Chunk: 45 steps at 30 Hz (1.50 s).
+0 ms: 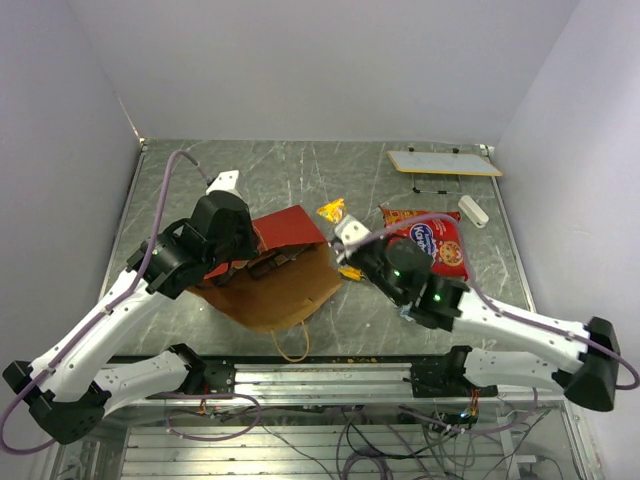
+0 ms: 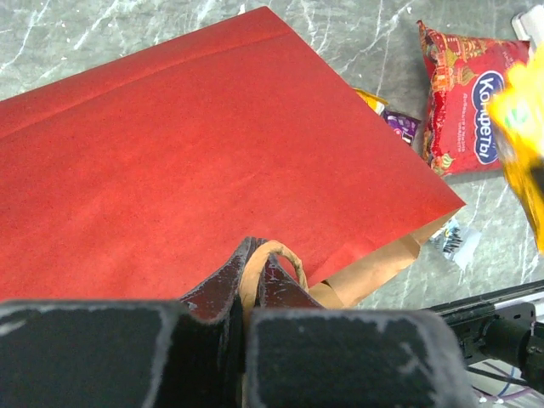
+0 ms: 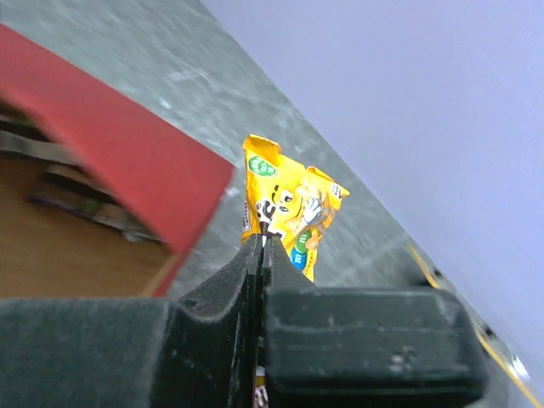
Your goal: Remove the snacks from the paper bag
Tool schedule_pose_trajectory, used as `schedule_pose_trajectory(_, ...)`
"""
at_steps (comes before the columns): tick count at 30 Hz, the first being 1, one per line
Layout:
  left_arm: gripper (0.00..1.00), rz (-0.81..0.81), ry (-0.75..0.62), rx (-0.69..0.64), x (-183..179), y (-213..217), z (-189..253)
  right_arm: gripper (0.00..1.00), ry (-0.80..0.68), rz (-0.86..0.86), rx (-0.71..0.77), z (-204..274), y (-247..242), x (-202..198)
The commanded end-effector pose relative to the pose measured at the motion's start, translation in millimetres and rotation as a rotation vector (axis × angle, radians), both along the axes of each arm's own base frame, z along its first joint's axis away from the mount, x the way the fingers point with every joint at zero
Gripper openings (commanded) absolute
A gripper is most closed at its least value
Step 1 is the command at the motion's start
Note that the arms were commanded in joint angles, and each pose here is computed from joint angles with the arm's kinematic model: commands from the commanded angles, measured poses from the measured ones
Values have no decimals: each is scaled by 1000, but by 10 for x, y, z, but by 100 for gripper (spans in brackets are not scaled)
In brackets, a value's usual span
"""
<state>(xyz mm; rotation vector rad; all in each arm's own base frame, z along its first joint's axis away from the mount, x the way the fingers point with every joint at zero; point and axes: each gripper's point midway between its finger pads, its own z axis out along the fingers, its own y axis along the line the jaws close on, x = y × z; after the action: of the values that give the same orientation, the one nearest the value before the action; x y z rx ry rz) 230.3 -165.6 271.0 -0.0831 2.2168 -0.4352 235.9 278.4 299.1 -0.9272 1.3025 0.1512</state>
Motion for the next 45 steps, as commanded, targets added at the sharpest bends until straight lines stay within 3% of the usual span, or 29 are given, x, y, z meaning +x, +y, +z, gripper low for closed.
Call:
schedule_pose_trajectory(1, 7, -59, -33, 40, 10, -22, 109, 0, 90, -297, 103, -8, -299, 685)
schedule_pose_trajectory(5, 7, -113, -31, 66, 11, -77, 111, 0, 323, -410, 178, -550, -310, 1047)
schedule_pose_trajectory(14, 7, -140, -50, 114, 32, -51, 161, 0, 639, -696, 381, -1594, -522, 968)
schedule_pose_trajectory(25, 7, -141, -52, 93, 31, -81, 159, 0, 717, -864, 431, -2302, -710, 879)
schedule_pose_trajectory(29, 7, -117, -58, 59, 39, -90, 176, 1, 741, -817, 405, -2344, -657, 835)
schedule_pose_trajectory(35, 7, -92, -42, 16, 22, -107, 165, 46, 732, -744, 431, -2052, -686, 729)
schedule_pose_trajectory(41, 7, -43, -44, -42, -3, -80, 162, 56, 670, -608, 455, -1641, -742, 581)
schedule_pose_trajectory(45, 7, -17, -48, -68, -5, -64, 161, 58, 592, -444, 365, -1414, -709, 465)
